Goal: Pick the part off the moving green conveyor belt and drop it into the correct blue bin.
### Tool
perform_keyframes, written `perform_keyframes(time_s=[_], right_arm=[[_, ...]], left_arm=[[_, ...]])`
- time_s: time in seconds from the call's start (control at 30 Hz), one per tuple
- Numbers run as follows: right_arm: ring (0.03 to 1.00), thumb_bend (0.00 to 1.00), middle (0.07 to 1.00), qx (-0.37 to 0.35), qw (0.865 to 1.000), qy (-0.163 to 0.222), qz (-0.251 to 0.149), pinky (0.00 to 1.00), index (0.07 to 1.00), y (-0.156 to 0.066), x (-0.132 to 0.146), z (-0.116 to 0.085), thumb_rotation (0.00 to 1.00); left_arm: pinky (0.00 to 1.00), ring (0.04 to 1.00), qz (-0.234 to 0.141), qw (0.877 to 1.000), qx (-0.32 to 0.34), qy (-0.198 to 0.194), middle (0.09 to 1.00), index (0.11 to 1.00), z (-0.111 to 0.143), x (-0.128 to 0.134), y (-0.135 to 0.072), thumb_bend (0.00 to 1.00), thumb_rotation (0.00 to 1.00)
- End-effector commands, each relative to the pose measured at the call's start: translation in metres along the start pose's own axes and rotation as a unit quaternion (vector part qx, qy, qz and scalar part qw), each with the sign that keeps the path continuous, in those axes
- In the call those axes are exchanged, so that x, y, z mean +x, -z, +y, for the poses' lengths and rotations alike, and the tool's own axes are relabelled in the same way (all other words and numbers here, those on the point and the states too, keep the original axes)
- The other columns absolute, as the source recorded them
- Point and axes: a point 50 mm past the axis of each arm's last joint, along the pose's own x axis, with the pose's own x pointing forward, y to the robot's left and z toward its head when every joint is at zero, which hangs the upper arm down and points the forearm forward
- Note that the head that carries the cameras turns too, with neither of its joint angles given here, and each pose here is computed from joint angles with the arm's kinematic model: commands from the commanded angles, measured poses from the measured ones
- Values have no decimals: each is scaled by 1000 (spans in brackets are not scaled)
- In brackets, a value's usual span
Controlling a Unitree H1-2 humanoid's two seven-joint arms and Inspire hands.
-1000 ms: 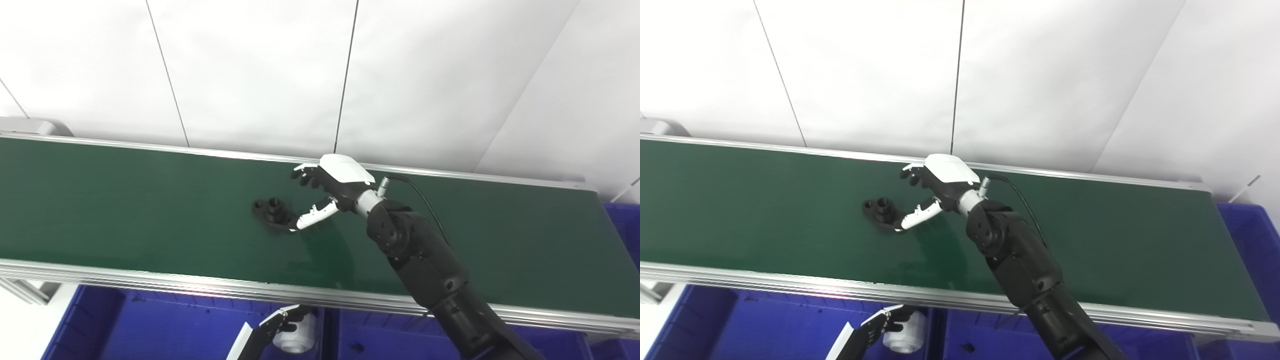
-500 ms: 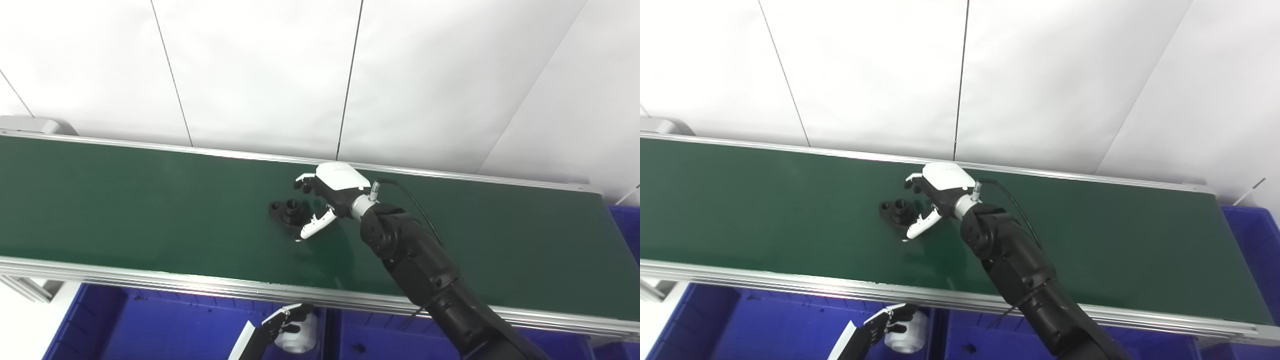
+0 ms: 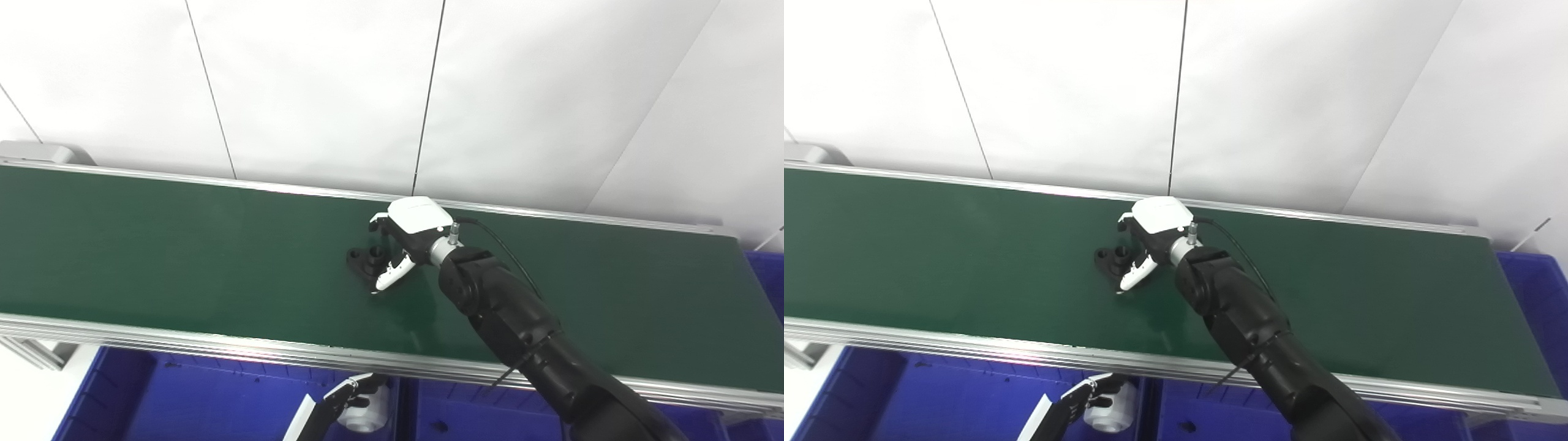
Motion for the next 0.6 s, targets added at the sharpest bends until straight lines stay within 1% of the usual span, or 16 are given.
perform_keyframes(time_s=[0.0, 0.03, 0.1, 0.17, 0.2, 0.27, 0.37, 0.43, 0.57], right_arm=[[477, 615, 540, -2, 999, 22, -25, 381, 622, -7, 2, -13, 81], [454, 582, 502, -3, 999, 20, -28, 365, 593, -7, 2, -11, 52], [377, 535, 436, -13, 999, 16, -32, 290, 546, -6, 0, -8, 10], [344, 526, 420, -36, 999, 9, -38, 255, 532, -5, -2, -3, 2], [361, 516, 456, -49, 998, 6, -41, 266, 545, -5, -3, -1, 0], [368, 510, 472, -80, 996, -5, -42, 268, 553, -3, -6, 6, 0], [378, 511, 470, -101, 994, -15, -42, 264, 547, 0, -10, 12, 0], [379, 511, 470, -107, 993, -20, -49, 260, 546, 3, -13, 13, 0], [379, 513, 456, -142, 987, -28, -63, 238, 541, 3, -20, 15, 0]], left_arm=[[754, 812, -29, 1000, -4, -5, 822, 780, 1, 6, -9, 943, 404], [754, 812, -29, 1000, -5, -5, 822, 780, 0, 6, -9, 943, 404], [758, 815, -30, 1000, -7, -4, 825, 783, 0, 6, -10, 944, 408], [754, 813, -30, 999, -10, -5, 825, 784, -1, 6, -10, 943, 401], [753, 812, -30, 999, -12, -6, 823, 783, -2, 6, -10, 949, 401], [755, 812, -30, 999, -10, -6, 822, 783, -2, 7, -10, 948, 400], [747, 807, -32, 999, -4, -7, 821, 785, -1, 8, -10, 945, 405], [747, 807, -31, 999, -6, -7, 821, 784, -1, 8, -10, 951, 408], [754, 811, -29, 999, -10, -9, 820, 782, 0, 8, -9, 964, 410]])
